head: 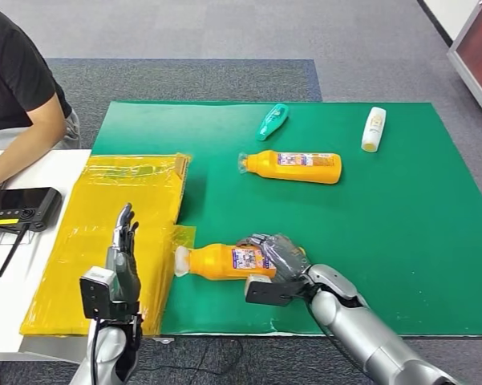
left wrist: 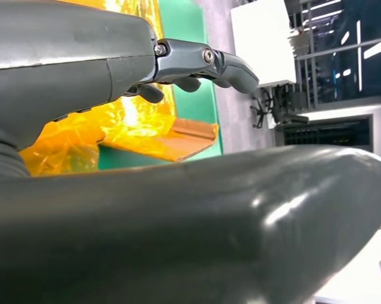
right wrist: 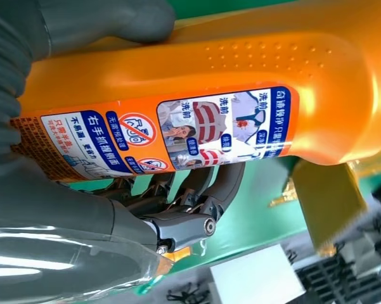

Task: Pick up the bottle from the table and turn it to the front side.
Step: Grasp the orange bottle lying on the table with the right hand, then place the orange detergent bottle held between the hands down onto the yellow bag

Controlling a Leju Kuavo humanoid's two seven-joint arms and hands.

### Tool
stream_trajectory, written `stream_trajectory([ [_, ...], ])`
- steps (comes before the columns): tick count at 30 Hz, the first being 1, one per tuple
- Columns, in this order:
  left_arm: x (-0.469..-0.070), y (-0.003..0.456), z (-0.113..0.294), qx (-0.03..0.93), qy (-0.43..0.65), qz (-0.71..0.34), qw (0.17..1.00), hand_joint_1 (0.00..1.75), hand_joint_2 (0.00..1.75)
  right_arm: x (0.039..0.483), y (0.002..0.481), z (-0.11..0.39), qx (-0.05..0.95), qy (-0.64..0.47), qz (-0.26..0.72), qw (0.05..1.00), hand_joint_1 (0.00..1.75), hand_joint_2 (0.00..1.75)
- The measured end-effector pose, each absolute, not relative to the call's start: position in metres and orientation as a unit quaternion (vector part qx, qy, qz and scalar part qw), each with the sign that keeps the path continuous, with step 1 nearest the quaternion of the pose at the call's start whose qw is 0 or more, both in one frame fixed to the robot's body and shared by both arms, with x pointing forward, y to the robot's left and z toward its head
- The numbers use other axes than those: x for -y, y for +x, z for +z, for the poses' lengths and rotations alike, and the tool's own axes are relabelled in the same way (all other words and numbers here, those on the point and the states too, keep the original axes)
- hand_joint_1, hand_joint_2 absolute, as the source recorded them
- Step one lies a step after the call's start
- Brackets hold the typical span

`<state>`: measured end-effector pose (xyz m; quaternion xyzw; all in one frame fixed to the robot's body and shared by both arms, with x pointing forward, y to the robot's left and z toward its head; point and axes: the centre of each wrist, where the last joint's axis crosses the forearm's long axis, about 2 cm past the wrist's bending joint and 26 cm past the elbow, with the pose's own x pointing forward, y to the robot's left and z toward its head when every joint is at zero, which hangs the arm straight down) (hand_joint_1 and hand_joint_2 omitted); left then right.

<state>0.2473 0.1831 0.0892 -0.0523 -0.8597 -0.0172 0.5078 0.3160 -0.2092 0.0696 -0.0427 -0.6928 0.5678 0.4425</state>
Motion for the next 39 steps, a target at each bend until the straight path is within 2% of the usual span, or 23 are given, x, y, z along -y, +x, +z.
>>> stream_trajectory([
  [10,-0.187,0.249,0.1,0.871,-0.047,-0.004,0.49,0.0,0.0,0.195,0.302,0.08,0.767,0.022,0.431,0.475,1.75,1.75],
  [22,-0.179,0.248,0.106,0.875,-0.072,-0.004,0.479,0.0,0.0,0.175,0.297,0.102,0.813,0.167,0.228,0.509,1.75,1.75],
  [28,-0.165,0.257,0.118,0.882,-0.108,-0.023,0.459,0.0,0.0,0.158,0.298,0.115,0.821,0.208,0.189,0.497,1.75,1.75],
  [39,-0.152,0.267,0.132,0.886,-0.139,-0.038,0.442,0.0,0.0,0.144,0.298,0.124,0.825,0.224,0.179,0.486,1.75,1.75],
])
